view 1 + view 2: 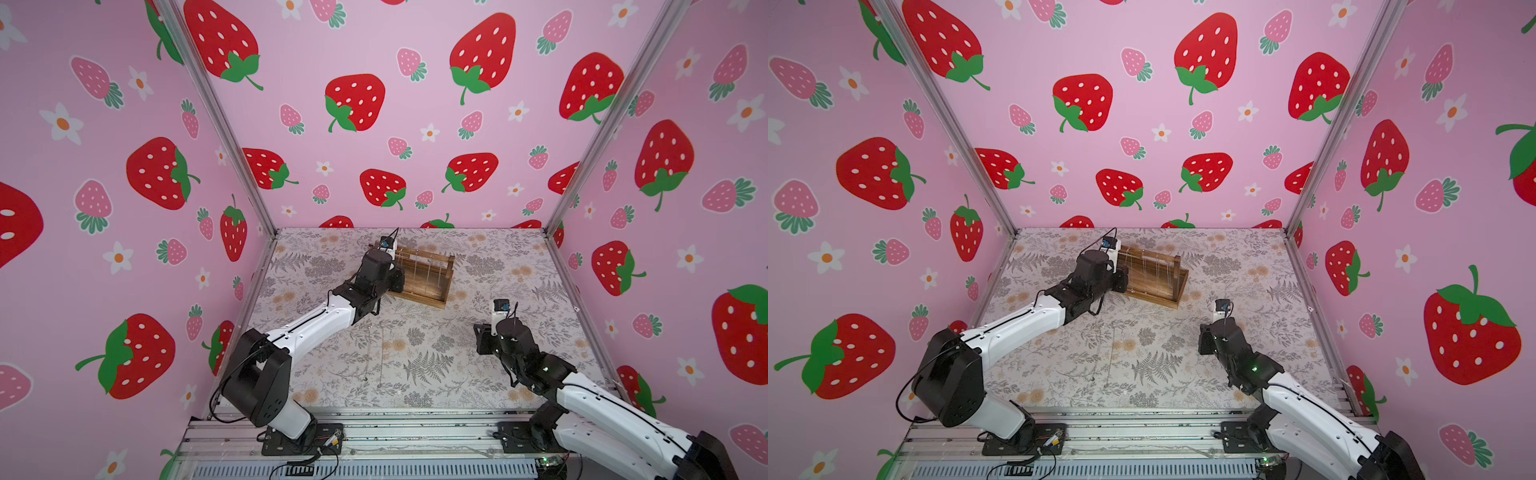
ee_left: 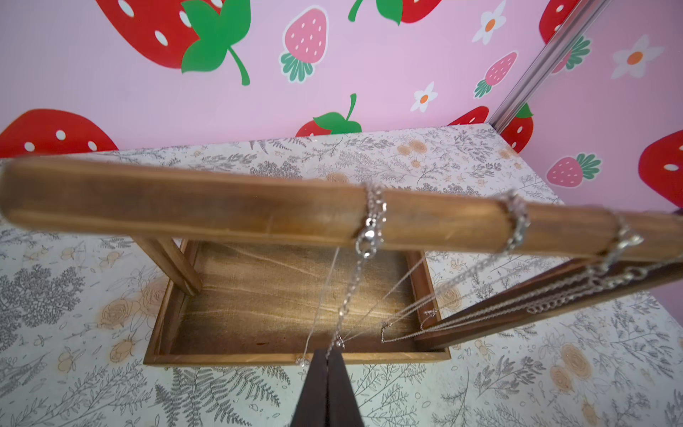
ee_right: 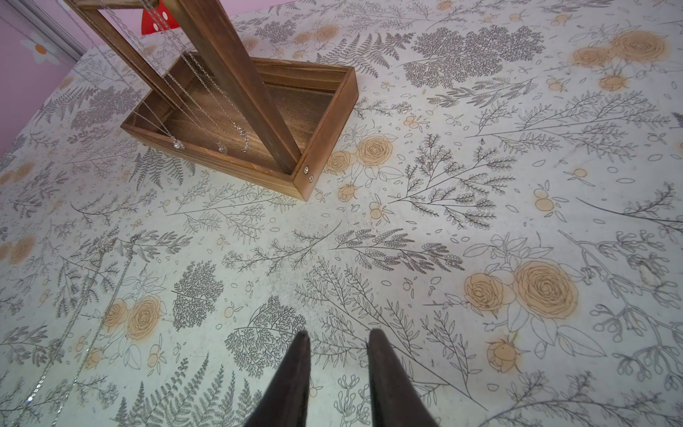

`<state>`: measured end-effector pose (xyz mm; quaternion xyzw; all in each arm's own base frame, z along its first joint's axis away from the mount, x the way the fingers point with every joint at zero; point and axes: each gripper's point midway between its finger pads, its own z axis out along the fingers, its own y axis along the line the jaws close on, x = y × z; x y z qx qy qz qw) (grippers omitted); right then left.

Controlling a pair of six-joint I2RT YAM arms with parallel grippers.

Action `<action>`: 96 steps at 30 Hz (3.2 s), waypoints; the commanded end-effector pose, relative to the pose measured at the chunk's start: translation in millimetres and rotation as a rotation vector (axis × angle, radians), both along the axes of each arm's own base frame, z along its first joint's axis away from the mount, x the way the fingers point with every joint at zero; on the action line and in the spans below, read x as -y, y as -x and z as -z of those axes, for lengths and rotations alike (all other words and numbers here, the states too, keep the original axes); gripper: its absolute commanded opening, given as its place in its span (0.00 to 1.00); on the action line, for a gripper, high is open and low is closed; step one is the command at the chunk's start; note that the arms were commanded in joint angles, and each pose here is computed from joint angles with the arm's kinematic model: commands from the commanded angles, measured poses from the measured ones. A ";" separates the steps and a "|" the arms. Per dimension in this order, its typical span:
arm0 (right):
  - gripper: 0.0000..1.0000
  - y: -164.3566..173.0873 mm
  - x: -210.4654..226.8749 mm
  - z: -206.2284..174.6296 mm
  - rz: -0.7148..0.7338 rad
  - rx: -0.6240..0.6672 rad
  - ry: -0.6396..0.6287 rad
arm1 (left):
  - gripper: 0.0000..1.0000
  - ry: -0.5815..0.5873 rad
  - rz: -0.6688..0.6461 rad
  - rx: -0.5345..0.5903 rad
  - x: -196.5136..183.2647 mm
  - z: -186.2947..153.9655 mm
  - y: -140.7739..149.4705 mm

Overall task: Take the necklace off the jewelry display stand
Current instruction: Take off the necklace from the stand.

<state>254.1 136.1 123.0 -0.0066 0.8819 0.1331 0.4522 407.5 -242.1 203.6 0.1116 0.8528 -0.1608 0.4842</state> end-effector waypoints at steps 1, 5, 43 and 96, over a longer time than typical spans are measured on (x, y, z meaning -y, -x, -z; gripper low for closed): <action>0.29 -3.9 -0.5 -4.5 0.003 0.012 0.001 | 0.00 0.031 0.007 0.004 -0.3 1.0 5.5; 0.29 -4.5 -0.7 -3.3 0.004 0.008 0.004 | 0.00 0.034 0.000 -0.013 -3.6 12.4 10.6; 0.29 -4.3 -1.0 -4.8 0.001 0.008 -0.005 | 0.35 0.234 0.253 0.086 10.4 -32.0 -16.5; 0.28 -2.0 -2.8 -9.1 -0.015 0.028 -0.036 | 0.10 0.174 0.214 0.076 19.5 -23.3 -35.4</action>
